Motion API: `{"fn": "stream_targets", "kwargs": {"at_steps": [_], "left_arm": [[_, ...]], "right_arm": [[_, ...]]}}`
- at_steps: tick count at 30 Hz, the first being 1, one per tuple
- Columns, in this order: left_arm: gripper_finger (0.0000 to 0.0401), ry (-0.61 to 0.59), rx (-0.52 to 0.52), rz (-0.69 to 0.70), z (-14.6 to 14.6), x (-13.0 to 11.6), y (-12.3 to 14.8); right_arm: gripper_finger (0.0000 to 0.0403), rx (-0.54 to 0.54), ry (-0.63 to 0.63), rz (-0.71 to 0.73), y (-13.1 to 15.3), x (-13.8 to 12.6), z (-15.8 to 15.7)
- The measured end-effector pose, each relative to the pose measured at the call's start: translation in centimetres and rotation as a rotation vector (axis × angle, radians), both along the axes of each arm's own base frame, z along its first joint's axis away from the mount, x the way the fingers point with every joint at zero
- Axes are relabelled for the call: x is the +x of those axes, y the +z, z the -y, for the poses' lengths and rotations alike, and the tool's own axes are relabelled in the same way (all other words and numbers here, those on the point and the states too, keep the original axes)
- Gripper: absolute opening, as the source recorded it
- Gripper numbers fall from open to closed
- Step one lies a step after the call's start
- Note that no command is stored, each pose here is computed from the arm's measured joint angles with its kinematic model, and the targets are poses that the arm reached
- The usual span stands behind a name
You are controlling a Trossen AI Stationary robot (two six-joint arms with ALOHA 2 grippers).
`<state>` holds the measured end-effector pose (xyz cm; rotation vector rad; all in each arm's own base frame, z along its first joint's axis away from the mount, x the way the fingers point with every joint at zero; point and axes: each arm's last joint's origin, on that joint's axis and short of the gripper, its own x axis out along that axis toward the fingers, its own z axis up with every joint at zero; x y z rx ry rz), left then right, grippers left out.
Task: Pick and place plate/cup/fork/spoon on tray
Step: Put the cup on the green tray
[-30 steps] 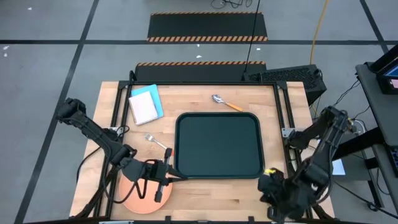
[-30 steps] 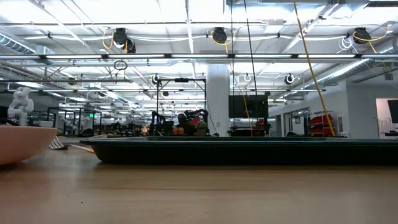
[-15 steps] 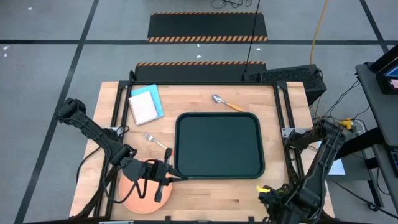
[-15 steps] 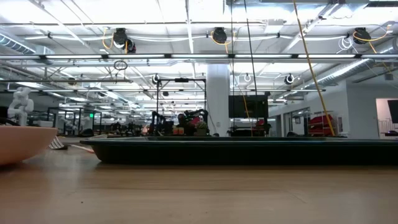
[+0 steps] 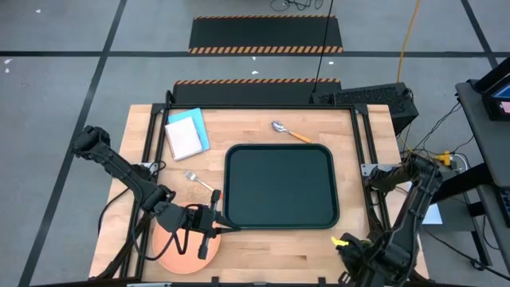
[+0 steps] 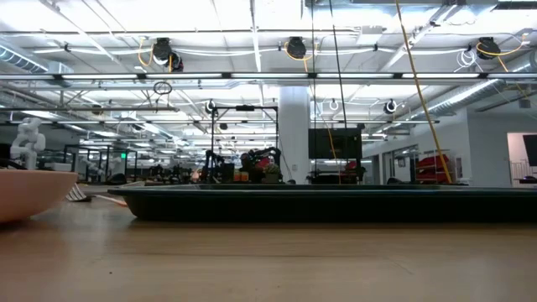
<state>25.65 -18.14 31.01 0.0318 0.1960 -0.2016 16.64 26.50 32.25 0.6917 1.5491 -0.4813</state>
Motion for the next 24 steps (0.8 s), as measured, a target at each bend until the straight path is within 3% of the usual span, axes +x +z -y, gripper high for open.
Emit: {"fn": "stream_targets", "kwargs": {"at_steps": [10,24], "left_arm": [[0.0012,0.001,-0.005,-0.001,0.0,0.0,0.0],[0.0012,-0.007,0.033,0.008,0.0,0.0,0.0]], "right_arm": [[0.0126,-0.026,-0.013,-0.054,-1.5,-0.2,0.1],[0.0128,0.012,0.020,-0.093,-5.1,-0.1,-0.3]]}}
